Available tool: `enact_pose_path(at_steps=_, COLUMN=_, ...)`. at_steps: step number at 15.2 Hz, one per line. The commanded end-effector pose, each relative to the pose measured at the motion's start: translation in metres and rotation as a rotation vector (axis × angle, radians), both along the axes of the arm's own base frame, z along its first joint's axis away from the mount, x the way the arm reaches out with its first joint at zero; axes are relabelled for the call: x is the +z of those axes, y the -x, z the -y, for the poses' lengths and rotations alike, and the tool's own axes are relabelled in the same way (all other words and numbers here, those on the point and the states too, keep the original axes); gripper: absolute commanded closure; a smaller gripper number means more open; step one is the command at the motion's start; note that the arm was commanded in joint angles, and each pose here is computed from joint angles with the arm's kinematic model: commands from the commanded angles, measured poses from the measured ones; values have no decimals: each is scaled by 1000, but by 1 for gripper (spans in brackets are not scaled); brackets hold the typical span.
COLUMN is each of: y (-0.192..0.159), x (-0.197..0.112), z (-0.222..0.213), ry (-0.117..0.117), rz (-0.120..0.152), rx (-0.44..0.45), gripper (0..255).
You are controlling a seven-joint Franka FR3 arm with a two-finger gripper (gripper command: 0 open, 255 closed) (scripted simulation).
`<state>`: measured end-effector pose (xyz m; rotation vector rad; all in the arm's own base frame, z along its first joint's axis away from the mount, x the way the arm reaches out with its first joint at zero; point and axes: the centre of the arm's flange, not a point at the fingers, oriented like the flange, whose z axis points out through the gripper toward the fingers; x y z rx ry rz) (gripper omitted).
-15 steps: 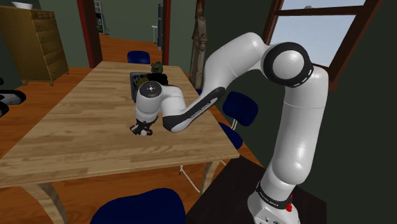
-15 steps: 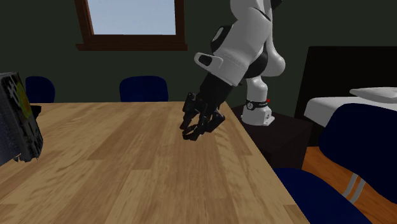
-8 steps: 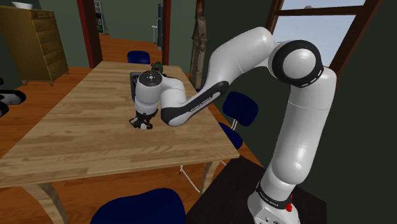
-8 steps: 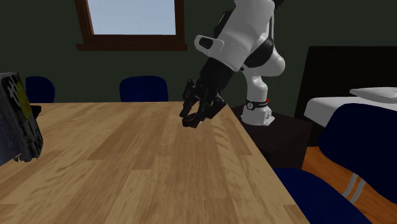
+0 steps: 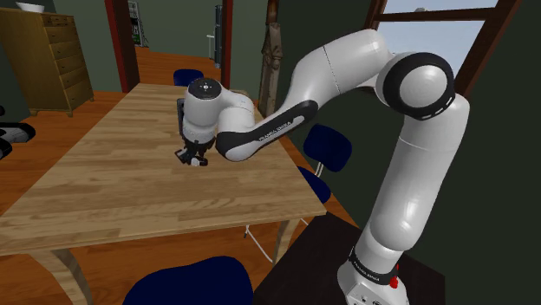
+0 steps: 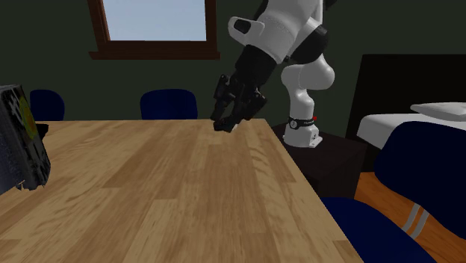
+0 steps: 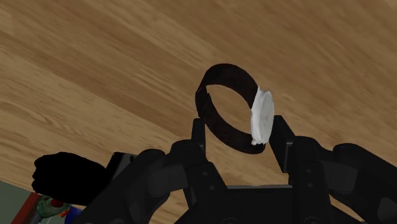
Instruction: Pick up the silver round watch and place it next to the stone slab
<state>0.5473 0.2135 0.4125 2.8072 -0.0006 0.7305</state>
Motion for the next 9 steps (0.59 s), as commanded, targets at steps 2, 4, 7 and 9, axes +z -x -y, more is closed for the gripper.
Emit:
enact_pose_path(at_steps=2, y=0, x=16, z=1, ry=0, rz=0, rx=0, gripper=255)
enact_pose_path(at_steps=4, y=0, x=26, z=1, ry=0, rz=0, rx=0, gripper=255)
enact_pose_path(at_steps=7, y=0, x=42, z=1, ry=0, rz=0, rx=0, gripper=255)
enact_pose_path(at_steps=9, y=0, x=52, z=1, ry=0, rz=0, rx=0, gripper=255)
